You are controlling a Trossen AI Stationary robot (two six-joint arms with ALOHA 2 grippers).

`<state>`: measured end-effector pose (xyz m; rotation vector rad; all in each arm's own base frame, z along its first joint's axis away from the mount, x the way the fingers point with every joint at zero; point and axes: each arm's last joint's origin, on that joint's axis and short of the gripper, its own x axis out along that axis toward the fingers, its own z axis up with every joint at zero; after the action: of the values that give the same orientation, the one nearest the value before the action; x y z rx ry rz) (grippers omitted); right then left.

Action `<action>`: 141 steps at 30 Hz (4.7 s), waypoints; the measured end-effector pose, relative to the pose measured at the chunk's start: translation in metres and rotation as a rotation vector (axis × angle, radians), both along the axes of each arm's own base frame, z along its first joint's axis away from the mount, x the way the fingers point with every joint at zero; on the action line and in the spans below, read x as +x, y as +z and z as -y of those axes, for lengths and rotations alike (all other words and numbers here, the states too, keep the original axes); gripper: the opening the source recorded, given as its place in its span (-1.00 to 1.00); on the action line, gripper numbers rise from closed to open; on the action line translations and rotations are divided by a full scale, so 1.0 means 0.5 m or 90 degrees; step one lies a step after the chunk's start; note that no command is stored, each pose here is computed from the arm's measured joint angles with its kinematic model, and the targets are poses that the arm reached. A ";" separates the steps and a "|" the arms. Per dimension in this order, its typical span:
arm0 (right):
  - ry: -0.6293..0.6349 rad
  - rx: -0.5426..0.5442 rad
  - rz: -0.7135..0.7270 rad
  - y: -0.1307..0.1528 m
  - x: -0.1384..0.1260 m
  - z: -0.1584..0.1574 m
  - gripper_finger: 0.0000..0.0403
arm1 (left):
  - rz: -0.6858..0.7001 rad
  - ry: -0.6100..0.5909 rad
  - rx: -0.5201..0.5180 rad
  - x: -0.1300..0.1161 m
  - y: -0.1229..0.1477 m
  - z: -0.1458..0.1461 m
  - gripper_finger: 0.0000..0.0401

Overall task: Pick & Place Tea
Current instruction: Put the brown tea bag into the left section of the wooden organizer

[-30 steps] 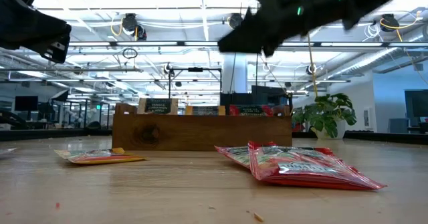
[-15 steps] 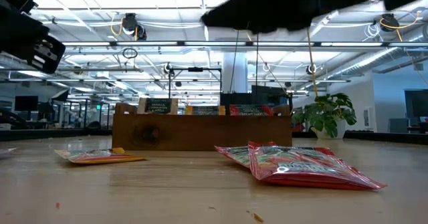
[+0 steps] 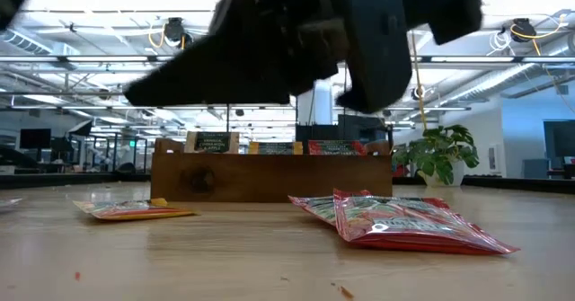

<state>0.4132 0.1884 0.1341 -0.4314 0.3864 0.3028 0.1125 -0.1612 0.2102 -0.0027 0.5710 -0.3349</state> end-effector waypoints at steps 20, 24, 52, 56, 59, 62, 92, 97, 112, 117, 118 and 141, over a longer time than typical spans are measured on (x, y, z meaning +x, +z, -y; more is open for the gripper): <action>0.087 0.097 0.080 0.026 0.019 0.006 -1.00 | -0.120 0.098 0.243 0.066 -0.033 0.295 -0.72; 0.142 0.116 0.074 0.010 0.058 -0.009 -1.00 | -0.192 0.126 0.249 0.083 -0.072 0.290 -0.45; 0.209 0.118 0.009 -0.065 0.220 -0.008 -1.00 | -0.263 0.362 0.000 0.034 -0.102 0.289 -0.09; 0.212 0.105 0.012 -0.067 0.221 -0.005 -1.00 | -0.276 0.430 -0.066 0.034 -0.111 0.283 -0.14; 0.212 0.107 0.016 -0.077 0.223 -0.002 -1.00 | -0.299 0.465 -0.097 0.034 -0.114 0.281 -0.17; 0.219 0.111 -0.005 -0.087 0.222 0.004 -1.00 | -0.321 0.506 -0.136 0.039 -0.115 0.279 -0.16; 0.240 0.178 -0.022 -0.126 0.233 0.036 -1.00 | -0.401 0.721 -0.298 0.109 -0.118 0.245 -0.12; 0.235 0.183 -0.026 -0.126 0.234 0.038 -1.00 | -0.412 0.719 -0.302 0.117 -0.118 0.243 -0.12; 0.231 0.190 -0.033 -0.127 0.234 0.038 -1.00 | -0.419 0.769 -0.396 0.105 -0.154 0.275 -0.12; 0.232 0.189 -0.033 -0.127 0.234 0.038 -1.00 | -0.383 0.756 -0.413 0.106 -0.153 0.278 -0.12; 0.232 0.189 -0.032 -0.127 0.234 0.038 -1.00 | -0.383 0.757 -0.414 0.106 -0.153 0.278 -0.12; 0.238 0.156 -0.018 -0.127 0.229 0.023 -1.00 | -0.400 0.636 -0.298 0.111 -0.149 0.280 -0.98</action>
<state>0.5277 0.1771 0.0704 -0.2564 0.2897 0.7130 0.1679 -0.3014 0.1358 -0.8429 1.0172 0.5402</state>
